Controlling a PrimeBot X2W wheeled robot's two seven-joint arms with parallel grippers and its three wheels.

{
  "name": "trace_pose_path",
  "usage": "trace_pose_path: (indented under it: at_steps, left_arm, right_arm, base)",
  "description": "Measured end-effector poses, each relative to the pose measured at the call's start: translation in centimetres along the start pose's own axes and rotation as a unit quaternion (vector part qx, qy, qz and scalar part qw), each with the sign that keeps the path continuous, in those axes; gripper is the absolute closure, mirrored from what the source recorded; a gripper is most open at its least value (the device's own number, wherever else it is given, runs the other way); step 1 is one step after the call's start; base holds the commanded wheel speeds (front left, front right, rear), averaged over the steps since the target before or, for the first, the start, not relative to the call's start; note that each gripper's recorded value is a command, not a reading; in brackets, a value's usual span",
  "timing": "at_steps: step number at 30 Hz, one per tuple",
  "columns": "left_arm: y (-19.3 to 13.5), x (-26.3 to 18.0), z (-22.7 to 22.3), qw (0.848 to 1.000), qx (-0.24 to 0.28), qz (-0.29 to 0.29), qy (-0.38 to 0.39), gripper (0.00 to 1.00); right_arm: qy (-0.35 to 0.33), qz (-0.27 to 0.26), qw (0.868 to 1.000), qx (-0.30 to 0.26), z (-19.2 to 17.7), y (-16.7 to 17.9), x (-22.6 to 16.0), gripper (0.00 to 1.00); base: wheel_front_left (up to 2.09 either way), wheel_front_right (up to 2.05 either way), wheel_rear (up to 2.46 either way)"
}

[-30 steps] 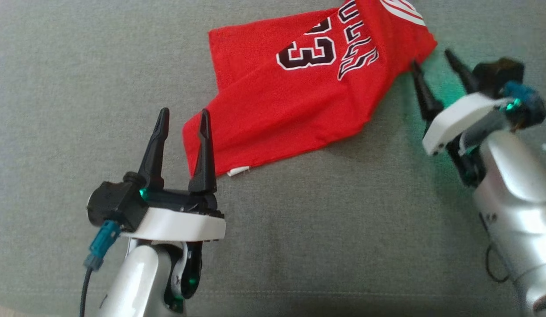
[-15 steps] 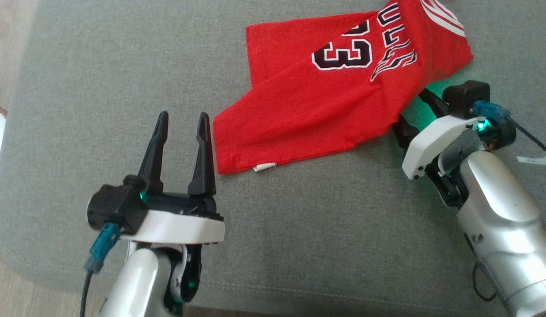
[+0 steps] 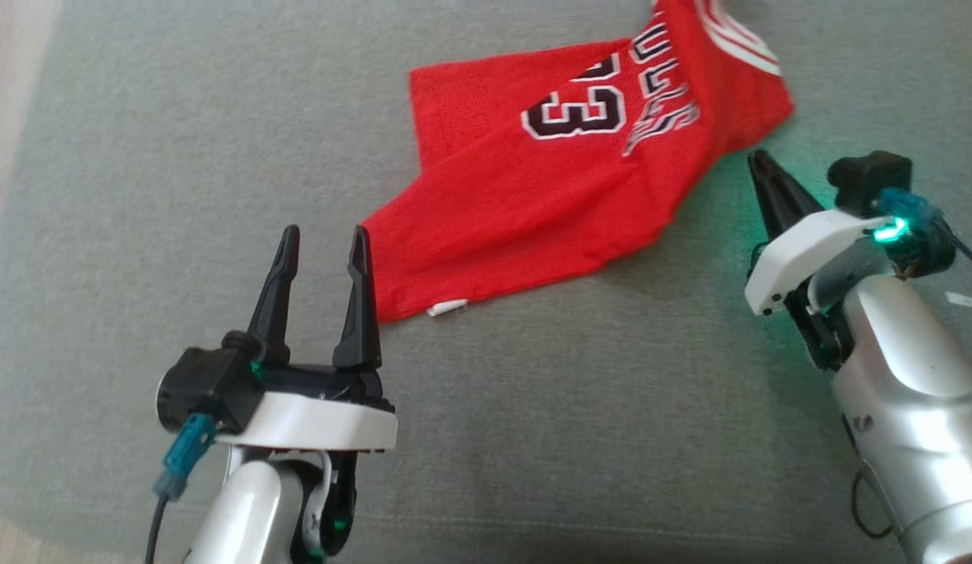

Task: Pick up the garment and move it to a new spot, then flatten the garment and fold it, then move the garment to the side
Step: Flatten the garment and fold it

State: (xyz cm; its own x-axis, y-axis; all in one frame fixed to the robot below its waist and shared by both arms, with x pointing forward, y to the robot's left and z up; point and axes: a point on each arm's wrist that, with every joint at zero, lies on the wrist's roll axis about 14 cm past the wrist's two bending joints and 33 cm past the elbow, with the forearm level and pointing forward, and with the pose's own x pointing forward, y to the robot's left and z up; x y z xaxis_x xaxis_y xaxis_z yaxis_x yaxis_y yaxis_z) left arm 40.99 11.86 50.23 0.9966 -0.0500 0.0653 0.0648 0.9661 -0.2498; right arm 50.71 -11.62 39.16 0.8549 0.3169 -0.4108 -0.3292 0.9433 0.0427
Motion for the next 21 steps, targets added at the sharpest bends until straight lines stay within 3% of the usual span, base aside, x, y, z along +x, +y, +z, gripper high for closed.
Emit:
trace_pose_path:
  at_steps: [8,9,10,11,12,21]
  left_arm:
    - [-2.0,0.4,-0.2,0.999,-0.01,-0.03,0.0,0.0]
    - [-2.0,0.4,-0.2,0.999,-0.011,-0.031,0.001,0.0]
    - [-1.9,0.3,-0.2,0.999,-0.01,-0.03,0.002,0.0]
    - [-1.7,0.3,-0.3,1.0,-0.009,-0.028,0.002,0.0]
    - [-1.5,0.2,-0.2,1.0,-0.008,-0.025,0.002,0.0]
    - [0.7,-0.5,0.2,1.0,0.004,0.009,0.0,0.0]
  right_arm:
    - [-0.019,-0.028,0.999,0.01,0.1,-1.9,-2.9,1.0]
    - [-0.014,-0.027,0.999,0.009,-0.3,-1.8,-3.0,0.94]
    - [-0.008,-0.024,1.0,0.01,-0.6,-1.5,-2.9,0.66]
    - [-0.005,-0.019,1.0,0.014,-0.8,-1.0,-2.7,0.29]
    - [-0.005,-0.013,1.0,0.017,-0.9,-0.4,-2.5,0.0]
    - [0.021,0.031,0.998,0.045,-2.4,4.0,-0.3,0.0]
  base:
    - [0.0,0.0,0.0]
    - [0.0,0.0,0.0]
    - [0.0,0.0,0.0]
    - [0.0,0.0,0.0]
    - [0.0,0.0,0.0]
    - [0.0,0.0,0.0]
